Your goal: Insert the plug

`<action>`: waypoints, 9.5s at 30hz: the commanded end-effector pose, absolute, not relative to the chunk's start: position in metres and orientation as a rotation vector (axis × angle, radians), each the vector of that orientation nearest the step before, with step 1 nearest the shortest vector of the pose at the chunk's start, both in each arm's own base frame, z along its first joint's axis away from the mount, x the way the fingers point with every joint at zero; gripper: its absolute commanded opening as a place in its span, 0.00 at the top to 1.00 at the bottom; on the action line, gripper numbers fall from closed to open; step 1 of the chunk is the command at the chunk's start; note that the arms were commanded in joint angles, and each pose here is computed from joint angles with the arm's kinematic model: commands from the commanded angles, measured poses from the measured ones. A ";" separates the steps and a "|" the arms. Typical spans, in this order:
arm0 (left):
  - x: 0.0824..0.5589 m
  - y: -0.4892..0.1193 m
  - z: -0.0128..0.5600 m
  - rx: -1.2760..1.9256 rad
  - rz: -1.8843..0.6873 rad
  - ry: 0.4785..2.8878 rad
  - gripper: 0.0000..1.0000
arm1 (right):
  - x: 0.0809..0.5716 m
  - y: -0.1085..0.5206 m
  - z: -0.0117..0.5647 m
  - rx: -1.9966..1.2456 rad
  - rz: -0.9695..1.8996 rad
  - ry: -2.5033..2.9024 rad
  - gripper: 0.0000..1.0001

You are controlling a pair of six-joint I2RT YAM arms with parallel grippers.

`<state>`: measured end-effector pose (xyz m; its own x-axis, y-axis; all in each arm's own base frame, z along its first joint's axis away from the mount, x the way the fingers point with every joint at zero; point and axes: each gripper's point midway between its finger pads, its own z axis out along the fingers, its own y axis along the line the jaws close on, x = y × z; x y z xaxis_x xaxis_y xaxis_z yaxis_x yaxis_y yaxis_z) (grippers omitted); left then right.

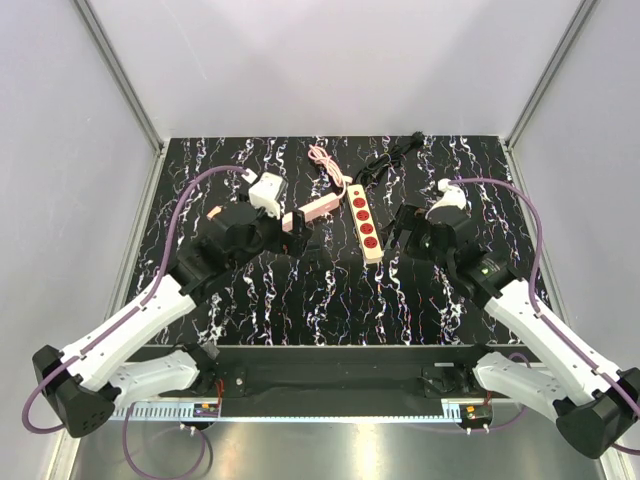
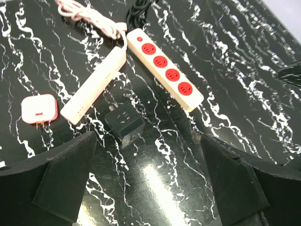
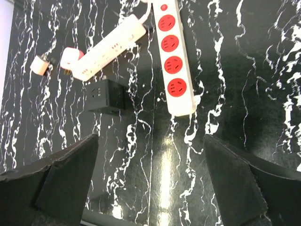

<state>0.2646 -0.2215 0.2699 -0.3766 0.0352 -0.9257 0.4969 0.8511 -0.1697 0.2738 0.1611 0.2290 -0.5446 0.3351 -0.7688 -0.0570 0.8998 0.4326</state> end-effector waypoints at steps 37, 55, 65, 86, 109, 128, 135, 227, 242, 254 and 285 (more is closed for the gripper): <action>0.347 -0.272 0.098 0.319 -0.283 2.566 0.09 | 0.236 0.143 0.215 0.210 0.633 1.971 0.00; 0.335 -0.269 0.089 0.344 -0.323 2.600 0.88 | 0.234 0.152 0.209 0.193 0.674 1.997 0.00; 0.271 -0.321 0.257 0.474 -1.348 1.965 1.00 | 0.217 0.193 0.234 0.038 0.996 1.865 0.00; 0.158 -0.302 0.344 0.820 -1.878 1.341 1.00 | 0.172 0.227 0.312 -0.117 1.517 1.431 0.05; 0.129 -0.291 0.333 0.968 -1.917 1.443 1.00 | 0.233 0.197 0.291 -0.200 0.887 1.640 0.04; 0.128 -0.279 0.349 0.930 -1.657 1.382 1.00 | 0.172 0.249 0.359 -0.359 1.527 1.297 0.00; 0.136 -0.284 0.352 0.912 -1.604 1.375 1.00 | 0.164 0.254 0.368 -0.390 1.602 1.242 0.00; 0.152 -0.301 0.326 0.820 -1.703 1.647 1.00 | 0.155 0.289 0.339 -0.633 1.629 1.475 0.02; 0.217 -0.276 0.448 0.177 -1.860 1.228 1.00 | 0.217 0.231 0.425 0.087 1.543 1.169 0.00; 0.254 -0.273 0.489 0.045 -1.961 0.976 1.00 | 0.259 0.241 0.458 0.173 1.482 1.141 0.00; 0.213 -0.265 0.521 0.197 -2.003 0.592 1.00 | 0.245 0.276 0.472 -0.214 1.424 1.068 0.15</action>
